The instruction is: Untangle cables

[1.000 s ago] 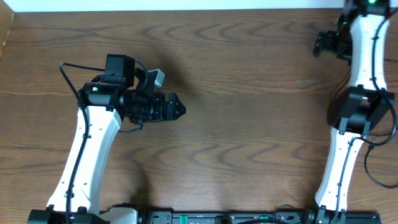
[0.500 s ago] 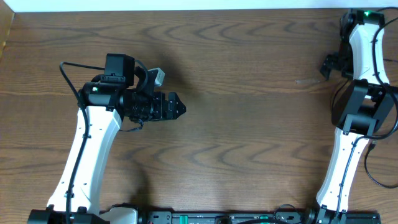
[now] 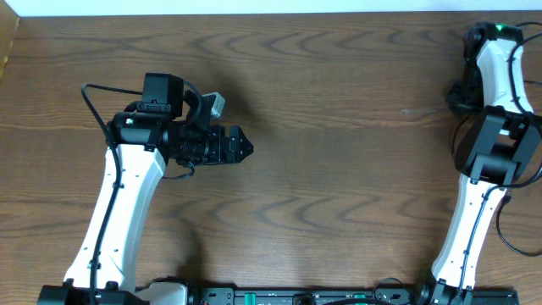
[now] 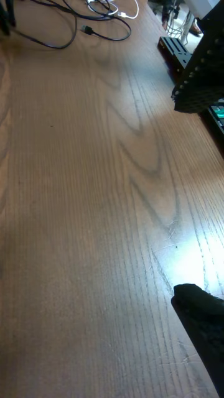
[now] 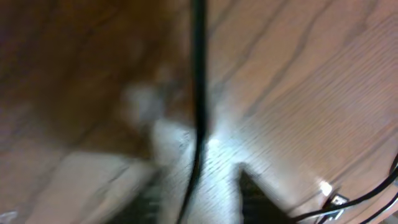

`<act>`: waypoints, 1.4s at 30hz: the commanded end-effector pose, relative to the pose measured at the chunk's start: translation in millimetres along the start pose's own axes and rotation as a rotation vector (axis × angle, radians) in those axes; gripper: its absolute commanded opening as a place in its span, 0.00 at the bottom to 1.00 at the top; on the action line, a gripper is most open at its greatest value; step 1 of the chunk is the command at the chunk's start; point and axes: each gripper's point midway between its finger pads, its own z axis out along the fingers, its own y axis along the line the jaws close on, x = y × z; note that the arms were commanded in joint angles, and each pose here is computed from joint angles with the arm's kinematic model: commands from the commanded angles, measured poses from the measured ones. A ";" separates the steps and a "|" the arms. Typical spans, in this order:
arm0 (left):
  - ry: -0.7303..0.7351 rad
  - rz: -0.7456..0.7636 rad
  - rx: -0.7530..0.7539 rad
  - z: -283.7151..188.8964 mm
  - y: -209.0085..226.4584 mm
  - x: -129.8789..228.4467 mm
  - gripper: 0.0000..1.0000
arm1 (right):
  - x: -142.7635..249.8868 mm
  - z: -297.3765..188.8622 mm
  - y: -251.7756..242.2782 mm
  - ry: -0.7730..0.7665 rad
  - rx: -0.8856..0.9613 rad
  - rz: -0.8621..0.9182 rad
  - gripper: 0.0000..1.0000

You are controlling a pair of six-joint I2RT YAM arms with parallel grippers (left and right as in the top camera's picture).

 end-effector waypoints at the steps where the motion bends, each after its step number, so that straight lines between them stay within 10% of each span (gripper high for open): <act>1: -0.004 0.027 -0.008 -0.9 -0.2 -0.2 0.94 | -5.4 2.9 -19.3 0.007 -0.003 0.051 0.01; 12: -0.004 0.031 -0.008 -0.9 -0.2 -0.2 0.94 | -33.7 -15.7 -61.0 -0.061 -0.080 0.179 0.01; 34: -0.004 0.031 -0.008 -0.9 -0.3 -0.2 0.94 | -93.2 -248.5 -193.5 -0.759 -0.472 0.482 0.01; 42: -0.004 0.030 -0.007 -0.9 -0.3 -0.1 0.94 | -97.4 -321.5 -194.3 -1.011 -0.584 0.305 0.01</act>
